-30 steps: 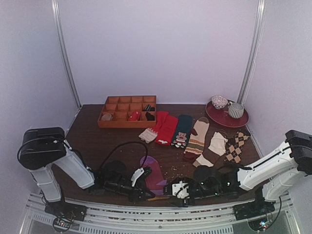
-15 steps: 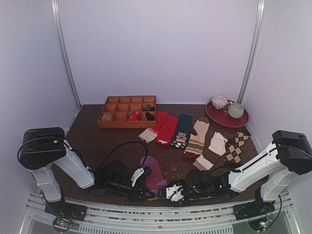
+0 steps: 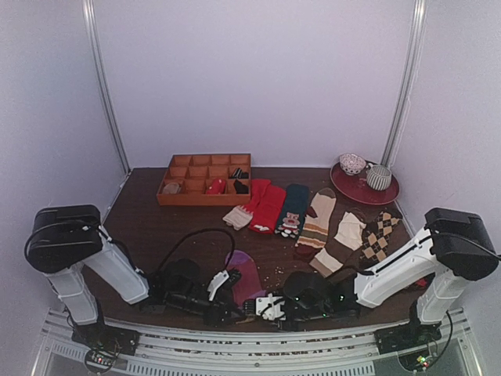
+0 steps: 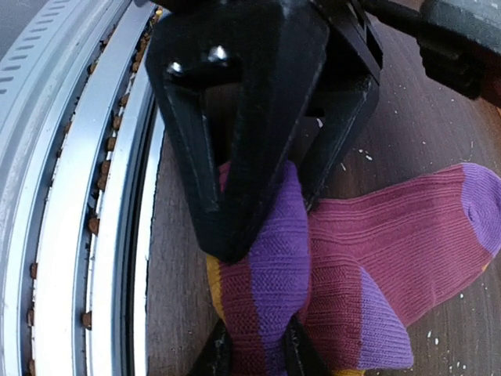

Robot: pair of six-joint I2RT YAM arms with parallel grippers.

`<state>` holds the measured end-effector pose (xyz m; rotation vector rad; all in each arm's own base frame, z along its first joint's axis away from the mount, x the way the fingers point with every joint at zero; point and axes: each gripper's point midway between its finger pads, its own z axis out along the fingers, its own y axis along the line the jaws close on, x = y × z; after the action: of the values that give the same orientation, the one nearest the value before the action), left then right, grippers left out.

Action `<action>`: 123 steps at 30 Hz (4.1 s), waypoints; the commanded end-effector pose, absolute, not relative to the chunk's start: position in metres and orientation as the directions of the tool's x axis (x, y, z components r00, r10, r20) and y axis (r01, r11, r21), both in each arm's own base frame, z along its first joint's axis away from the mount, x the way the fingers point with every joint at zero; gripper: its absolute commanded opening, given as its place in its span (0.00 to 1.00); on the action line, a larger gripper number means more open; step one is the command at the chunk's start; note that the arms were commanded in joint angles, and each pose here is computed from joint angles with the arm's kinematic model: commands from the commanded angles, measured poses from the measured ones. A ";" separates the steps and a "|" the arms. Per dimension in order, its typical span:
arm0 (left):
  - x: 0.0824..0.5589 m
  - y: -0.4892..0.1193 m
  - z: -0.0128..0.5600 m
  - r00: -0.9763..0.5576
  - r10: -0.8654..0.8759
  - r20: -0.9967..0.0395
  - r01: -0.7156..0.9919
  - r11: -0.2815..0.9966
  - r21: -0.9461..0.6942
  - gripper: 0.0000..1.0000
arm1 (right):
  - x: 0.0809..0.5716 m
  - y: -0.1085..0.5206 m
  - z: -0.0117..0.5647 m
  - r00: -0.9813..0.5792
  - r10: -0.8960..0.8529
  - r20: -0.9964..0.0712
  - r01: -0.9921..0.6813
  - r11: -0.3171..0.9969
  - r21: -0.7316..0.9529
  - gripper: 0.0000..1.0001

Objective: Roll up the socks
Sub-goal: Roll a pair of socks at the center of the board.

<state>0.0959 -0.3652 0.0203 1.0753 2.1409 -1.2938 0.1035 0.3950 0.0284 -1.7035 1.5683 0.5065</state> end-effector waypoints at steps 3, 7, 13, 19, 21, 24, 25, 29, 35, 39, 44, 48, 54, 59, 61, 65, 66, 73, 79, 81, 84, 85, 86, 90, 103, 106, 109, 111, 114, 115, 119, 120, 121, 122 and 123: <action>0.097 -0.306 -0.014 -0.560 0.543 -0.625 0.825 0.434 -0.363 0.54 | 0.079 0.374 -0.006 -0.116 -0.757 -0.644 -0.993 0.068 0.098 0.16; 0.113 -0.307 0.035 -0.413 0.449 -0.792 0.886 0.399 -0.235 0.70 | 0.071 0.369 -0.019 -0.306 -0.803 -0.511 -0.931 0.140 0.337 0.16; 0.110 -0.307 0.079 -0.164 0.352 -0.922 0.936 0.349 -0.034 0.81 | 0.066 0.361 -0.031 -0.537 -0.800 -0.267 -0.741 0.297 0.603 0.16; 0.104 -0.321 0.082 -0.038 0.334 -0.942 0.960 0.274 0.058 0.83 | 0.081 0.356 -0.040 -0.623 -0.764 -0.167 -0.647 0.384 0.659 0.17; 0.105 -0.328 0.073 -0.022 0.365 -0.931 0.963 0.257 0.078 0.82 | 0.082 0.356 -0.042 -0.622 -0.767 -0.157 -0.644 0.387 0.660 0.16; 0.105 -0.334 0.062 -0.003 0.388 -0.922 0.968 0.233 0.095 0.79 | 0.082 0.355 -0.045 -0.621 -0.771 -0.143 -0.639 0.392 0.662 0.16; 0.104 -0.335 0.059 0.001 0.393 -0.920 0.969 0.227 0.099 0.79 | 0.082 0.354 -0.046 -0.621 -0.771 -0.138 -0.637 0.394 0.662 0.16; 0.107 -0.338 0.056 0.018 0.384 -0.923 0.966 0.232 0.115 0.77 | 0.082 0.352 -0.047 -0.620 -0.773 -0.133 -0.636 0.396 0.663 0.16; 0.112 -0.350 0.073 0.046 0.335 -0.941 0.962 0.239 0.133 0.75 | 0.082 0.351 -0.049 -0.625 -0.770 -0.127 -0.627 0.398 0.670 0.16; 0.111 -0.349 0.073 0.056 0.336 -0.940 0.963 0.230 0.140 0.69 | 0.084 0.351 -0.049 -0.629 -0.767 -0.128 -0.623 0.399 0.673 0.16; 0.100 -0.357 0.054 0.019 0.372 -0.928 0.983 0.164 0.086 0.54 | 0.086 0.350 -0.051 -0.634 -0.762 -0.127 -0.621 0.405 0.671 0.16; 0.097 -0.357 0.045 -0.010 0.386 -0.922 0.986 0.157 0.055 0.47 | 0.086 0.350 -0.050 -0.636 -0.761 -0.129 -0.620 0.404 0.673 0.16; 0.097 -0.354 0.043 -0.028 0.390 -0.920 0.985 0.170 0.042 0.44 | 0.087 0.349 -0.052 -0.641 -0.758 -0.124 -0.616 0.412 0.671 0.16; 0.097 -0.355 0.040 -0.037 0.401 -0.915 0.985 0.170 0.034 0.26 | 0.087 0.350 -0.052 -0.645 -0.753 -0.125 -0.613 0.414 0.673 0.16; 0.096 -0.357 0.032 -0.052 0.424 -0.904 0.986 0.163 0.020 0.02 | 0.088 0.350 -0.051 -0.648 -0.751 -0.128 -0.612 0.413 0.674 0.16; 0.095 -0.353 0.018 -0.110 0.450 -0.886 0.982 0.186 -0.028 0.00 | 0.091 0.355 -0.044 -0.649 -0.743 -0.160 -0.620 0.396 0.677 0.21; 0.096 -0.351 0.014 -0.136 0.462 -0.877 0.978 0.204 -0.045 0.00 | 0.092 0.358 -0.039 -0.648 -0.740 -0.181 -0.627 0.383 0.679 0.24; 0.093 -0.322 -0.032 -0.443 0.568 -0.693 0.891 0.366 -0.270 0.00 | 0.121 0.382 0.048 -0.550 -0.623 -0.557 -0.804 0.214 0.555 0.42; 0.081 -0.298 -0.058 -0.623 0.582 -0.523 0.783 0.459 -0.420 0.00 | 0.129 0.375 0.109 -0.208 -0.468 -0.859 -0.978 0.121 0.171 0.51; 0.078 -0.292 -0.065 -0.665 0.579 -0.472 0.746 0.484 -0.458 0.00 | 0.122 0.372 0.113 -0.051 -0.448 -0.892 -0.996 0.091 0.011 0.55; 0.070 -0.287 -0.075 -0.701 0.586 -0.406 0.707 0.499 -0.501 0.00 | 0.112 0.372 0.108 0.089 -0.447 -0.890 -0.990 0.059 -0.129 0.59; 0.068 -0.286 -0.077 -0.709 0.587 -0.391 0.697 0.503 -0.510 0.00 | 0.111 0.373 0.105 0.116 -0.453 -0.884 -0.986 0.051 -0.156 0.59; 0.067 -0.284 -0.078 -0.715 0.588 -0.379 0.690 0.507 -0.516 0.00 | 0.109 0.375 0.099 0.139 -0.468 -0.873 -0.983 0.038 -0.177 0.60; 0.067 -0.282 -0.080 -0.724 0.590 -0.357 0.678 0.514 -0.526 0.00 | 0.106 0.384 0.080 0.221 -0.531 -0.818 -0.964 0.006 -0.265 0.61; 0.063 -0.280 -0.081 -0.718 0.602 -0.349 0.680 0.500 -0.536 0.00 | 0.107 0.399 0.054 0.274 -0.576 -0.770 -0.950 -0.038 -0.309 0.58; 0.063 -0.280 -0.081 -0.716 0.603 -0.351 0.682 0.498 -0.536 0.00 | 0.112 0.399 0.046 0.272 -0.601 -0.752 -0.945 -0.021 -0.325 0.57; 0.063 -0.280 -0.081 -0.715 0.603 -0.354 0.683 0.496 -0.536 0.00 | 0.116 0.398 0.036 0.265 -0.630 -0.730 -0.944 -0.015 -0.329 0.56; 0.062 -0.280 -0.081 -0.714 0.604 -0.354 0.684 0.493 -0.538 0.00 | 0.117 0.397 0.029 0.248 -0.653 -0.716 -0.947 -0.010 -0.320 0.54; 0.062 -0.280 -0.079 -0.712 0.602 -0.361 0.686 0.488 -0.540 0.00 | 0.119 0.391 0.018 0.221 -0.684 -0.695 -0.952 0.003 -0.306 0.50; 0.062 -0.279 -0.079 -0.712 0.602 -0.362 0.687 0.487 -0.540 0.00 | 0.119 0.388 0.014 0.209 -0.695 -0.687 -0.954 0.010 -0.300 0.50; 0.061 -0.281 -0.078 -0.707 0.604 -0.367 0.690 0.477 -0.544 0.00 | 0.119 0.375 -0.004 0.141 -0.758 -0.637 -0.965 0.038 -0.259 0.36; 0.061 -0.281 -0.077 -0.705 0.605 -0.370 0.692 0.474 -0.544 0.00 | 0.118 0.372 -0.009 0.125 -0.774 -0.621 -0.969 0.040 -0.245 0.32; 0.061 -0.281 -0.077 -0.705 0.604 -0.371 0.692 0.473 -0.546 0.00 | 0.118 0.368 -0.014 0.108 -0.788 -0.607 -0.971 0.046 -0.233 0.29; 0.061 -0.281 -0.076 -0.704 0.606 -0.371 0.693 0.470 -0.546 0.00 | 0.117 0.365 -0.019 0.092 -0.802 -0.591 -0.973 0.053 -0.224 0.28; 0.060 -0.282 -0.076 -0.702 0.607 -0.373 0.694 0.467 -0.548 0.00 | 0.119 0.362 -0.023 0.080 -0.812 -0.578 -0.972 0.065 -0.226 0.27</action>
<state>0.1064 -0.3608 0.0206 1.0613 2.0481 -1.3066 0.1243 0.4002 0.0329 -1.6797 1.5325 0.4778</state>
